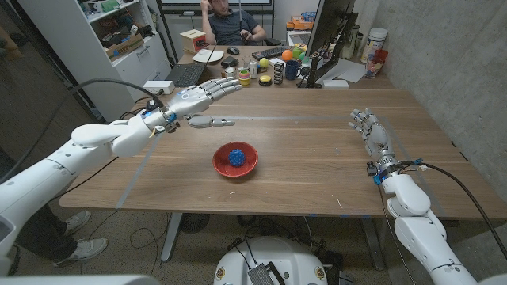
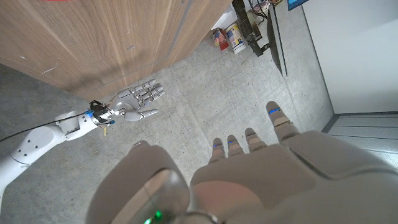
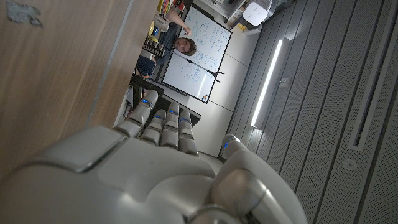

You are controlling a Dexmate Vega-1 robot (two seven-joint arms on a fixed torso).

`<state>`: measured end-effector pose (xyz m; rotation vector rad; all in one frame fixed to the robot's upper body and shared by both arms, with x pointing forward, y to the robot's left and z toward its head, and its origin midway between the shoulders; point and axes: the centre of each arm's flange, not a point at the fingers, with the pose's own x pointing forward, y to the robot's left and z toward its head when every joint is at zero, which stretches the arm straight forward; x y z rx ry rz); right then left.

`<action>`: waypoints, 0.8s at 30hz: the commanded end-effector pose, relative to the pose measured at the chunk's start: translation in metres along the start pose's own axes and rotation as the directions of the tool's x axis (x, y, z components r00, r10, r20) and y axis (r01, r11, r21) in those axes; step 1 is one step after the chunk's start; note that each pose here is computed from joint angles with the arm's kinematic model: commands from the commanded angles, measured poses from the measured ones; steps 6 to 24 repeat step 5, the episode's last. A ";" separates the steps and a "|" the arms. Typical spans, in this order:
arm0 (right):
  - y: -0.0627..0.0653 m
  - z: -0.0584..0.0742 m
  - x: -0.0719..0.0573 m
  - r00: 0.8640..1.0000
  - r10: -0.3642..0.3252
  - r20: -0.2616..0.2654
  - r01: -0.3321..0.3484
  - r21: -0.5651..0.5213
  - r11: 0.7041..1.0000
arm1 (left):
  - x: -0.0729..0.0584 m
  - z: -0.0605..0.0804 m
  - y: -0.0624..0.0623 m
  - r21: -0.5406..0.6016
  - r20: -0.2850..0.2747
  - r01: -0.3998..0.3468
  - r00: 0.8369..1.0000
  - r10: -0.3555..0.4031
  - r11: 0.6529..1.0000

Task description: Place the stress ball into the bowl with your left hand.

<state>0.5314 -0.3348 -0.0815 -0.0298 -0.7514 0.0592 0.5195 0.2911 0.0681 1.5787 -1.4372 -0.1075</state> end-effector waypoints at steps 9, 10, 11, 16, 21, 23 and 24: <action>0.002 -0.002 0.001 1.000 0.002 -0.001 -0.002 0.004 1.000 | -0.013 -0.013 0.000 -0.125 -0.076 -0.077 0.995 0.068 0.989; 0.002 -0.002 0.001 1.000 0.002 -0.001 -0.002 0.004 1.000 | -0.013 -0.013 0.000 -0.125 -0.076 -0.077 0.995 0.068 0.989; 0.002 -0.002 0.001 1.000 0.002 -0.001 -0.002 0.004 1.000 | -0.013 -0.013 0.000 -0.125 -0.076 -0.077 0.995 0.068 0.989; 0.002 -0.002 0.001 1.000 0.002 -0.001 -0.002 0.004 1.000 | -0.013 -0.013 0.000 -0.125 -0.076 -0.077 0.995 0.068 0.989; 0.002 -0.002 0.001 1.000 0.002 -0.001 -0.002 0.004 1.000 | -0.013 -0.013 0.000 -0.125 -0.076 -0.077 0.995 0.068 0.989; 0.002 -0.002 0.001 1.000 0.002 -0.001 -0.002 0.004 1.000 | -0.013 -0.013 0.000 -0.125 -0.076 -0.077 0.995 0.068 0.989; 0.002 -0.002 0.001 1.000 0.002 -0.001 -0.002 0.004 1.000 | -0.013 -0.013 0.000 -0.125 -0.076 -0.077 0.995 0.068 0.989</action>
